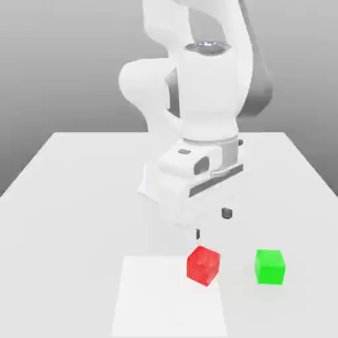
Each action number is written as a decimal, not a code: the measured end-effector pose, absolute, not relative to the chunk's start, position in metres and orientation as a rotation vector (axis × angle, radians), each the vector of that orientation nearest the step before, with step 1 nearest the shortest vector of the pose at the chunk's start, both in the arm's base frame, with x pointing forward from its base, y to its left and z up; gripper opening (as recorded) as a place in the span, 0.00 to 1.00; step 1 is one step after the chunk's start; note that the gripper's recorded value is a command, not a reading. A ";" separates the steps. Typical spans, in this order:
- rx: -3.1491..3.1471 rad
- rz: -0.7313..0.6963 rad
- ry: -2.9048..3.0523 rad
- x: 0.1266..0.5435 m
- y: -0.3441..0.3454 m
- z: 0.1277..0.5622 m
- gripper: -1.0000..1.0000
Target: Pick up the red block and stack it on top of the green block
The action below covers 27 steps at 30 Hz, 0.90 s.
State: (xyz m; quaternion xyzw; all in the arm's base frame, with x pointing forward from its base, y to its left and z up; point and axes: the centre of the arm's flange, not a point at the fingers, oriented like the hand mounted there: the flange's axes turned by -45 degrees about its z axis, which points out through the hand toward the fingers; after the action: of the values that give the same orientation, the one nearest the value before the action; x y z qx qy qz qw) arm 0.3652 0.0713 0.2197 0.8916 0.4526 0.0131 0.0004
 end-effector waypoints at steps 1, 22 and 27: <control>2.789 0.022 1.442 0.362 0.071 0.208 0.50; 2.780 0.000 1.463 0.358 0.070 0.199 0.00; 2.498 -0.002 1.906 0.348 0.176 0.233 0.00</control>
State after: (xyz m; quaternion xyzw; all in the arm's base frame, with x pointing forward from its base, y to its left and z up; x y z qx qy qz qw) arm 0.3482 0.1760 0.2328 0.7951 0.6065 -0.0007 -0.0004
